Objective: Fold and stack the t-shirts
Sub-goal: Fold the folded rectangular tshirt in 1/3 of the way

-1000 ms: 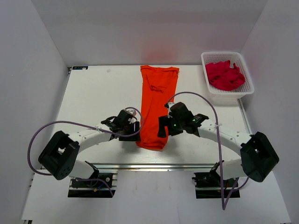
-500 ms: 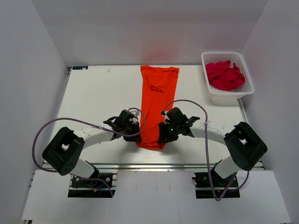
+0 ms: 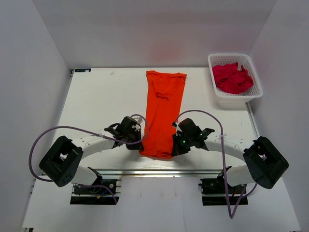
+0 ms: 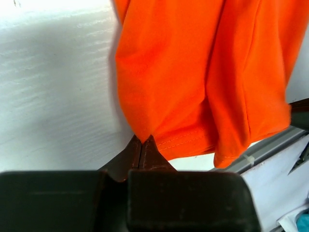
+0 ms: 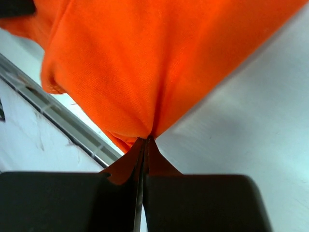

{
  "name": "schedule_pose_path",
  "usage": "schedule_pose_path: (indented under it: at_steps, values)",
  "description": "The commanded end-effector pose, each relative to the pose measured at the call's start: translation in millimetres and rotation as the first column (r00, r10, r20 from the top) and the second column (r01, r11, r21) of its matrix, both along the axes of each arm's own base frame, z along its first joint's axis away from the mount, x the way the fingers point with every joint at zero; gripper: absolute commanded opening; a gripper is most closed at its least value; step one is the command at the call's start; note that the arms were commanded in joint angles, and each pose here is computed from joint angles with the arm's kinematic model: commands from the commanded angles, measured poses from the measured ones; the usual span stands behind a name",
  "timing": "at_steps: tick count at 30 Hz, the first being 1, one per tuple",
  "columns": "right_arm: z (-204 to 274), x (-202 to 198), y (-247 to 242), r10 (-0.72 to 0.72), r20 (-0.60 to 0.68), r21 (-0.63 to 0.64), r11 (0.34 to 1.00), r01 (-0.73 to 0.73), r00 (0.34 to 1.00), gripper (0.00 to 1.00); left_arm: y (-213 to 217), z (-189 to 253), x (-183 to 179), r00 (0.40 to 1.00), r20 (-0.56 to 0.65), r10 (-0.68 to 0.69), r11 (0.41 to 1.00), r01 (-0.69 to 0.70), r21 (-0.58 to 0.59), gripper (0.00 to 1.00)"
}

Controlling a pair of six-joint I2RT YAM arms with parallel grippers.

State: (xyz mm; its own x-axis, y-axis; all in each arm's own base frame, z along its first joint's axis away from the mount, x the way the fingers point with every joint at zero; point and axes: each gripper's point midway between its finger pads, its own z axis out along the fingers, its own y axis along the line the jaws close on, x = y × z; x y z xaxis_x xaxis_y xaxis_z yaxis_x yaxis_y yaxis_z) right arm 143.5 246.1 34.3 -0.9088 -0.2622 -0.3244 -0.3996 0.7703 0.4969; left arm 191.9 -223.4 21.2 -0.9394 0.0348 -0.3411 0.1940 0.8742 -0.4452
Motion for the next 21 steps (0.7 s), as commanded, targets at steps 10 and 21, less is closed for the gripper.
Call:
schedule_pose_path:
  at_steps: [10,21]
  values:
    - [21.8,5.8,12.1,0.071,0.069,0.034,0.997,-0.073,0.995,0.00,-18.0,38.8,1.3,0.993,0.081,-0.086,0.989,0.095,-0.113,0.00]
    - [69.4,106.6,2.5,-0.141,0.334,-0.071,0.982,0.174,0.932,0.00,-35.5,102.1,100.2,0.963,0.263,0.061,0.998,-0.054,-0.033,0.00]
